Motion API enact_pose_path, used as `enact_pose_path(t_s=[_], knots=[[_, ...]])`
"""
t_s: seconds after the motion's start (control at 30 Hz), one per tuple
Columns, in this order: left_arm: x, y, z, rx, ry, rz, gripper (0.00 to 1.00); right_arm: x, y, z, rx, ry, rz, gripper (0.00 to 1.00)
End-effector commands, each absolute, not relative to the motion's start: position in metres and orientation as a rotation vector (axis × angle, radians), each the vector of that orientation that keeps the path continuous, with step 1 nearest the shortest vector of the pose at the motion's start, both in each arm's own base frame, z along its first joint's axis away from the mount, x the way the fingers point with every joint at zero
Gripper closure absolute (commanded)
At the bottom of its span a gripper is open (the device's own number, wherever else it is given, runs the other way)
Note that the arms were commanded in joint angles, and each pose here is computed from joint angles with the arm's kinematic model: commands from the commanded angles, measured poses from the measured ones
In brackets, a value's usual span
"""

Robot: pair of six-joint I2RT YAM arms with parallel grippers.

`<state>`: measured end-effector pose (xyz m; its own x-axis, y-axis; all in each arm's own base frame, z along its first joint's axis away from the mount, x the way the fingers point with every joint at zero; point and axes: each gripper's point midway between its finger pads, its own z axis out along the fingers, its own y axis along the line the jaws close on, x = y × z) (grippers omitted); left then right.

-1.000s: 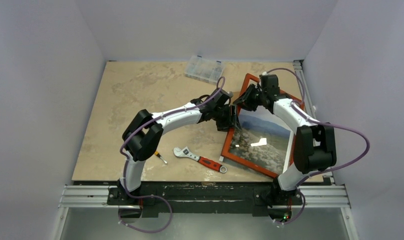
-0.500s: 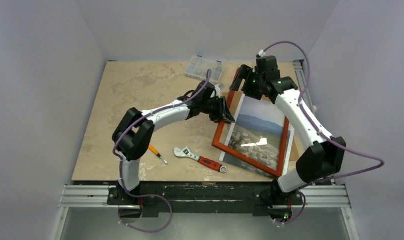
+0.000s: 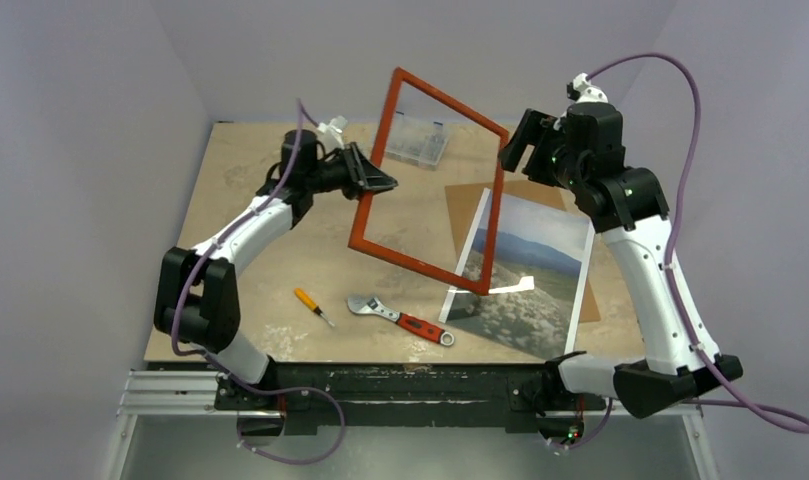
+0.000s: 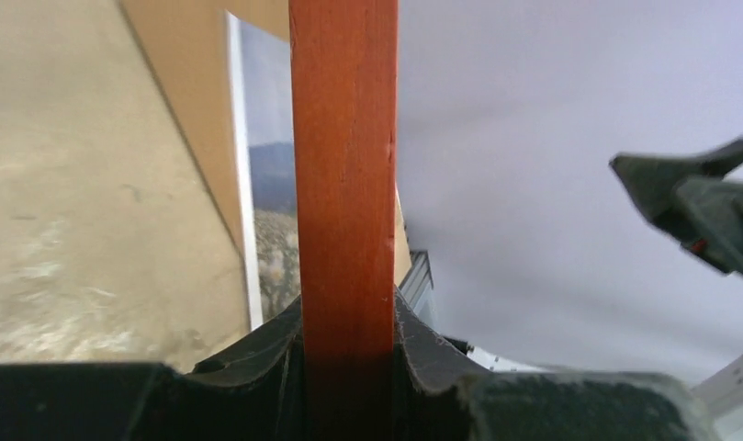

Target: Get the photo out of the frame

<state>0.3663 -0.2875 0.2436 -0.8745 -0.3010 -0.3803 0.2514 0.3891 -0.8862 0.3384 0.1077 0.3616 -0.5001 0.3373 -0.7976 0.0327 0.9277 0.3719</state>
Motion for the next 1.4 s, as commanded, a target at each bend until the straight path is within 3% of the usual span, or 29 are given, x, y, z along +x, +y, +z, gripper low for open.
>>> enact_pose_path(t_s=[0.0, 0.17, 0.47, 0.9, 1.17, 1.23, 1.33, 1.37], knots=[[0.384, -0.231, 0.289, -0.142, 1.936, -1.605, 1.0, 0.325, 0.089, 0.369, 0.272, 2.035, 0.301, 0.23], [0.4, -0.157, 0.305, -0.372, 1.768, -1.54, 1.0, 0.32, 0.084, 0.349, 0.279, 2.074, 0.26, 0.23], [0.388, -0.027, 0.294, -0.803, 1.627, -1.061, 1.0, 0.314, 0.077, 0.332, 0.284, 2.1, 0.213, 0.24], [0.419, 0.016, 0.188, -1.193, 1.517, -0.95, 1.0, 0.302, 0.059, 0.277, 0.316, 2.187, 0.081, 0.23], [0.398, 0.017, 0.129, -1.359, 1.749, -0.73, 1.0, 0.306, 0.05, 0.242, 0.36, 2.261, -0.011, 0.21], [0.386, 0.018, 0.116, -1.413, 1.842, -0.647, 0.94, 0.309, 0.044, 0.232, 0.38, 2.284, -0.047, 0.21], [0.372, 0.018, 0.103, -1.469, 1.937, -0.548, 0.72, 0.314, 0.028, 0.214, 0.447, 2.312, -0.1, 0.19], [0.369, 0.017, 0.098, -1.478, 1.954, -0.534, 0.66, 0.316, 0.023, 0.207, 0.475, 2.318, -0.104, 0.14]])
